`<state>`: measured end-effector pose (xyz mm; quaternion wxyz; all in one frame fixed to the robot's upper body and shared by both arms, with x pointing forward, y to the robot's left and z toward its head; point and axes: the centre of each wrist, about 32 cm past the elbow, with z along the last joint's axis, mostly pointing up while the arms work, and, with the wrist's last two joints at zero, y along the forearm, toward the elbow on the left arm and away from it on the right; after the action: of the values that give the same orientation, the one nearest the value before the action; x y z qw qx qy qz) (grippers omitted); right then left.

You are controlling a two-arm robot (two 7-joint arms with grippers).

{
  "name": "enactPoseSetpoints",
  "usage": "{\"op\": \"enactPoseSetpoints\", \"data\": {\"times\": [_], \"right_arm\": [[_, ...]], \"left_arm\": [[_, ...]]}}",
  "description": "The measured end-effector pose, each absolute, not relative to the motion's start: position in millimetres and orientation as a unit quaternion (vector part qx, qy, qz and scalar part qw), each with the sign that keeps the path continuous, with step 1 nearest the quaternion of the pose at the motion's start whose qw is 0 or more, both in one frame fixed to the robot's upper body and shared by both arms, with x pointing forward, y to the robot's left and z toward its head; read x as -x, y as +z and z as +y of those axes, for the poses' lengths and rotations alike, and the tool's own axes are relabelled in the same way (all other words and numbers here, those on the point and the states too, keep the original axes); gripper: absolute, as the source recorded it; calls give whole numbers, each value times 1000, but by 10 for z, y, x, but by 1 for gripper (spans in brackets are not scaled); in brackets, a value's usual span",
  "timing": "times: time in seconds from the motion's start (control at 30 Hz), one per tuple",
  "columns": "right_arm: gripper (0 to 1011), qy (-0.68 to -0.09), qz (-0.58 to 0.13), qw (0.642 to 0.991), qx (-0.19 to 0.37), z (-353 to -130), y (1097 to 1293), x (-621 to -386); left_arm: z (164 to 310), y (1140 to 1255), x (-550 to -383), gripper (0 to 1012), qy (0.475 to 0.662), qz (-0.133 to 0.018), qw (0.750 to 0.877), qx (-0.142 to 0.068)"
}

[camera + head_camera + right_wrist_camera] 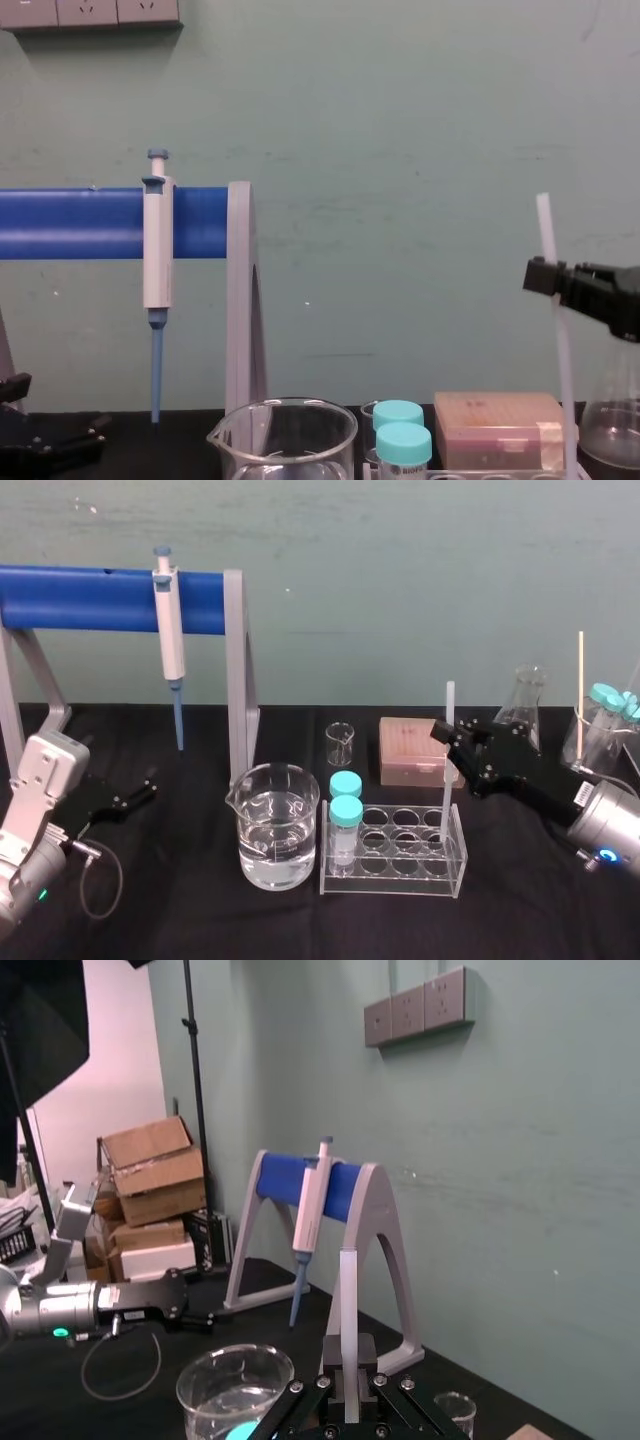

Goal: Pick up the stirring rod with one hand, then place it down.

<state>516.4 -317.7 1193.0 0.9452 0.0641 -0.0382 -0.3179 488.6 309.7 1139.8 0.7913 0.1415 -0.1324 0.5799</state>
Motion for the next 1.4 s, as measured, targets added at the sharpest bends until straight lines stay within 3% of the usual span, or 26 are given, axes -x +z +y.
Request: {"op": "enactPoseSetpoints", "data": {"times": [0.8,1.4], "right_arm": [[72,-336,-7,942,-25,-3085,11597,-5150],[72,-342,-4,940,-14,-3068,11513,-5148]], "left_arm": [[3097,11398,-4886,1000,580,-132,791,-141],[3096,11398,-4886,1000,580,-132,791,-141]]}}
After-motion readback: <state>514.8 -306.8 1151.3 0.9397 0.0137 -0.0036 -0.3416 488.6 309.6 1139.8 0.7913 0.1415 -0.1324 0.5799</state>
